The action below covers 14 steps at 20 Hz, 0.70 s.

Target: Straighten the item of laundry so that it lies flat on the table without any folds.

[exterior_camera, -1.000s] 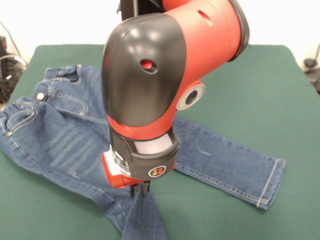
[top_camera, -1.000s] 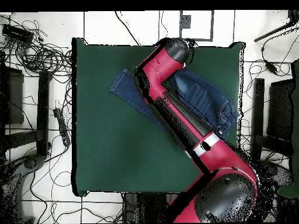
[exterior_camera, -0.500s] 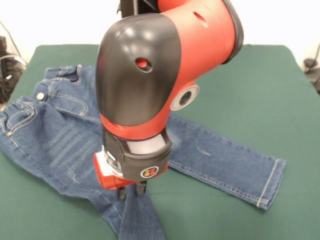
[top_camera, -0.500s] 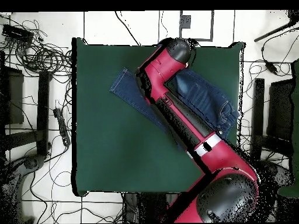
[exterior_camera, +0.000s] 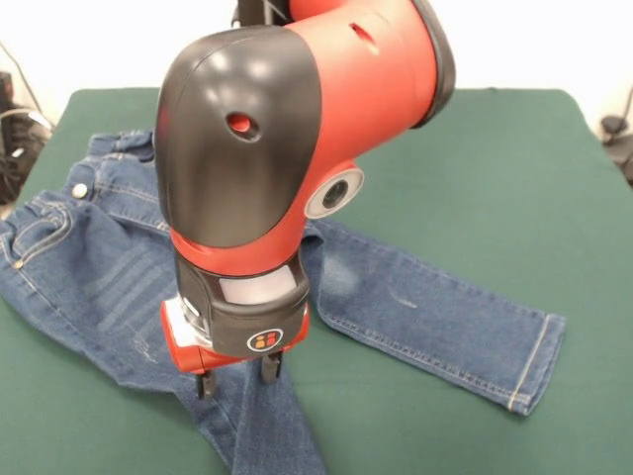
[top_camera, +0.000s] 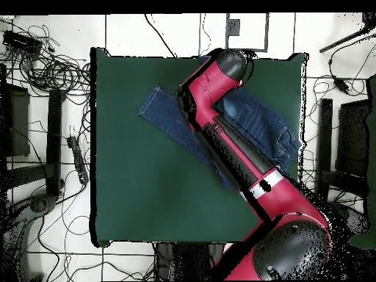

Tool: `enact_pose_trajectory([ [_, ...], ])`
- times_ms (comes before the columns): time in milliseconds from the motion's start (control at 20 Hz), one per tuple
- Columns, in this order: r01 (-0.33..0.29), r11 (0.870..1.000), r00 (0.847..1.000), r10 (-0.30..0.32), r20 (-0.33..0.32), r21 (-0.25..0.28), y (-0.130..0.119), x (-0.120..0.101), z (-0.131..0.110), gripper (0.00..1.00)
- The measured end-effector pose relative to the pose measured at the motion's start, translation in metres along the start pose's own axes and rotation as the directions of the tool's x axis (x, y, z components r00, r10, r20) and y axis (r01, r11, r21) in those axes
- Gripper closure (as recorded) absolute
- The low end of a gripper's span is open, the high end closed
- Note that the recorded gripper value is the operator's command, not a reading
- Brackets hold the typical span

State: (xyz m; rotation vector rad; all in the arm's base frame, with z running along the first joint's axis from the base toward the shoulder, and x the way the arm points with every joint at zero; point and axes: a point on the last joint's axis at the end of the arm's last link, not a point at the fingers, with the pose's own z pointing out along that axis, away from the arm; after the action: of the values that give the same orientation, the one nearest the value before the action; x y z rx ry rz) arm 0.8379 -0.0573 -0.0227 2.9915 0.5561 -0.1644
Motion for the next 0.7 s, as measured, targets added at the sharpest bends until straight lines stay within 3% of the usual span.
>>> enact_pose_trajectory([
  [700,0.005,1.000,1.000,-0.005,0.002,0.029,-0.011,-0.001,0.017,0.00],
])
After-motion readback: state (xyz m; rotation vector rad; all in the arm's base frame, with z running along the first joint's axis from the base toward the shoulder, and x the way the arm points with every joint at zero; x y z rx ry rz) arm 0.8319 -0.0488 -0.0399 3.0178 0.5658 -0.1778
